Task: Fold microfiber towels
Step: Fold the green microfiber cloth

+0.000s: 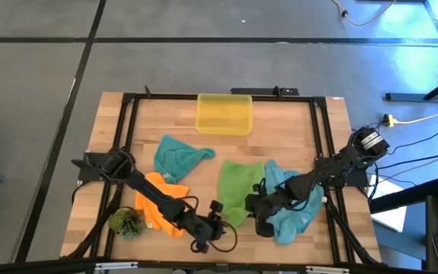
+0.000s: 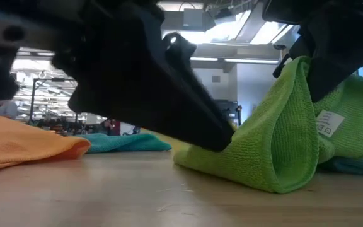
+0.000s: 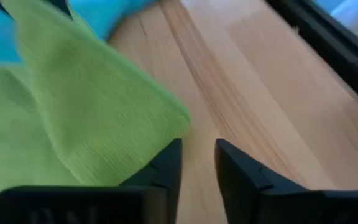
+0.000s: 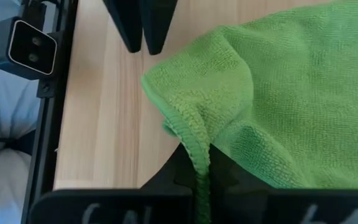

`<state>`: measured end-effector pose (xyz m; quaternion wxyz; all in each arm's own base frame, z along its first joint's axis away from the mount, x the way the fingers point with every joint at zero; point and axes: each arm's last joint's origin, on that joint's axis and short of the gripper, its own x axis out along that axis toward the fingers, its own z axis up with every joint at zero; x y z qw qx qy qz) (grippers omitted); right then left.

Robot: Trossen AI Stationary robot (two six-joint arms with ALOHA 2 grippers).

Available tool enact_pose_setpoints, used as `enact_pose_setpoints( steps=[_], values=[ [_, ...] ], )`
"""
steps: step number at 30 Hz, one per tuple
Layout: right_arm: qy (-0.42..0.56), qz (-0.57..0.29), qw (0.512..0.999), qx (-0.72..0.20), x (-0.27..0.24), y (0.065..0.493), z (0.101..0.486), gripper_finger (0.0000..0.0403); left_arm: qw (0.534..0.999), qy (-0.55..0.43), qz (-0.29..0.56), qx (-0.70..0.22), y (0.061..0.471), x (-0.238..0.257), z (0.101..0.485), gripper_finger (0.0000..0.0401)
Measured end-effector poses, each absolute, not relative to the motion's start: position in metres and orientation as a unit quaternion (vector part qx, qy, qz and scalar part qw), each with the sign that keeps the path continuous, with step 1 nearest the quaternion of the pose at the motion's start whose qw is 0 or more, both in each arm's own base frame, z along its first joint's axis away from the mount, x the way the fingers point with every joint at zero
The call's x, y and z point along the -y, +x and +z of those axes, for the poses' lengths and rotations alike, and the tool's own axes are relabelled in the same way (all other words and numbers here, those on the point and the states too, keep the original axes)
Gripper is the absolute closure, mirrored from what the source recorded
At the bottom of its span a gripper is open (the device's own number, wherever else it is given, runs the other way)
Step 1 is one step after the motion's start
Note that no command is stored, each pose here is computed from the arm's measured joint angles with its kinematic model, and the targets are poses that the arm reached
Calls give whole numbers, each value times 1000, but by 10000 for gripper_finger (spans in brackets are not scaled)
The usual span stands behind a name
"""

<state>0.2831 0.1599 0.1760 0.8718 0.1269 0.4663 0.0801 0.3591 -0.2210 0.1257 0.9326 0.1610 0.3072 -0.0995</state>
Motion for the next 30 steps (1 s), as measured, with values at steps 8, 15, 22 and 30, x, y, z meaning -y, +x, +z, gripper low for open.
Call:
enact_pose_setpoints(
  steps=[8,15,22,30],
  values=[
    [128,83,870,-468,-160,283,176,398,914,253,-71,-310,359,219,116,241],
    [129,84,870,-469,-160,283,176,398,904,303,-30,-299,363,218,102,230],
    [130,87,869,-470,-160,283,176,398,908,303,-14,-288,367,215,101,230],
    [130,87,869,-470,-160,283,176,398,907,298,-17,-297,371,207,100,275]
  ],
)
